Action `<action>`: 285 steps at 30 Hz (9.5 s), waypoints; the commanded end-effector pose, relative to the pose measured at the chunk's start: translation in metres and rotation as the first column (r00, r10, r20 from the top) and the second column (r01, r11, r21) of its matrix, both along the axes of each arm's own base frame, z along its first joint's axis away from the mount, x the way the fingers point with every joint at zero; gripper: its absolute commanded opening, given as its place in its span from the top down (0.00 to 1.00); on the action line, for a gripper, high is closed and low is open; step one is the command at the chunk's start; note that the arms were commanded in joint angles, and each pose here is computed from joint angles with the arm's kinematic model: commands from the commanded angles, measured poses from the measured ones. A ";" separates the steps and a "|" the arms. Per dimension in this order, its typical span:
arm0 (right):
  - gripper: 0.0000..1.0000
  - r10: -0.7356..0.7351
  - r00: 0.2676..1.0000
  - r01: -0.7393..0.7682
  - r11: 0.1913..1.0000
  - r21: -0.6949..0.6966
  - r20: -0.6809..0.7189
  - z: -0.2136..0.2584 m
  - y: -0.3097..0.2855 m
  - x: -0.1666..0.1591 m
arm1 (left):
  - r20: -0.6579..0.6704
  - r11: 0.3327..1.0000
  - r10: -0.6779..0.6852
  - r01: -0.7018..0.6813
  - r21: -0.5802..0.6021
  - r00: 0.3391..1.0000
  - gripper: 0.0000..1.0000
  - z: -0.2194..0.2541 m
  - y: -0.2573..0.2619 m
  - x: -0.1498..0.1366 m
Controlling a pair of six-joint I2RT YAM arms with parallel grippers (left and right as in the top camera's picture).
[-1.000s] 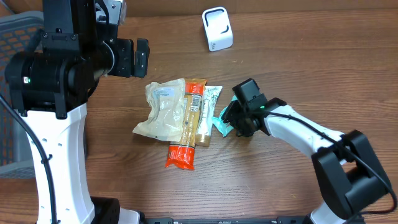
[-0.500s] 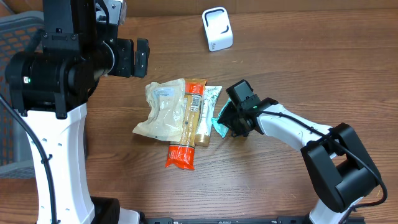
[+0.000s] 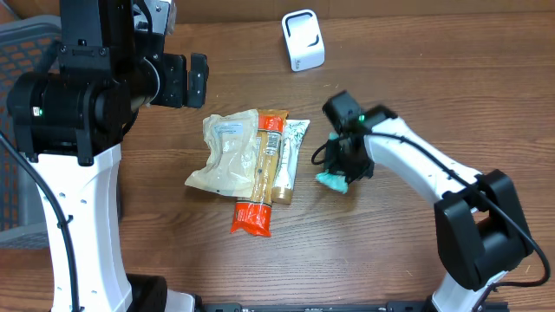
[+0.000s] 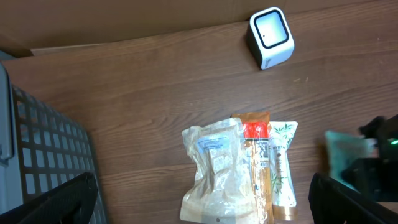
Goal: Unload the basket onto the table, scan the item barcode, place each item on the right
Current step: 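Reach the right gripper to the mint-green packet and grasp it, then pull the mint-green packet right and set it down flat, then regrasp the mint-green packet with the right gripper and lift it, then raise the packet to the white scanner, barcode facing its window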
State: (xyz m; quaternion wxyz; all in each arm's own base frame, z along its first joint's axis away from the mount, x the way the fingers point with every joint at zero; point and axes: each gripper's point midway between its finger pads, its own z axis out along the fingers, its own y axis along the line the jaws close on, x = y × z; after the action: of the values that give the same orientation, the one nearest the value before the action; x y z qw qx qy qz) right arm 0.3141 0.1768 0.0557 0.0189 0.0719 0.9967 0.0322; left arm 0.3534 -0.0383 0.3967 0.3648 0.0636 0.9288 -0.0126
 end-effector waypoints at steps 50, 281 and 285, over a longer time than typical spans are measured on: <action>0.29 0.624 0.782 -0.526 0.663 -0.533 0.005 -0.019 0.037 0.034 | -0.003 1.000 0.010 -0.010 0.003 1.000 0.01 -0.001 0.001 0.002; 0.96 0.184 0.975 -0.217 0.677 0.704 0.124 -0.011 -0.002 0.073 | -0.004 1.000 0.010 -0.010 0.003 1.000 0.01 -0.001 0.001 0.002; 0.96 0.209 0.953 -0.304 0.665 0.682 0.220 0.044 -0.002 0.080 | -0.004 1.000 0.010 -0.010 0.003 1.000 0.00 -0.001 0.001 0.002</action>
State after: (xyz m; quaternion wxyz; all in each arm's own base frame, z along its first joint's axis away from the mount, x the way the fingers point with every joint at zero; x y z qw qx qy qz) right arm 0.3704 0.1670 0.0310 -0.0393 -0.0092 0.9204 0.3890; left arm 0.3534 -0.0383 0.3967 0.3648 0.0636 0.9288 -0.0126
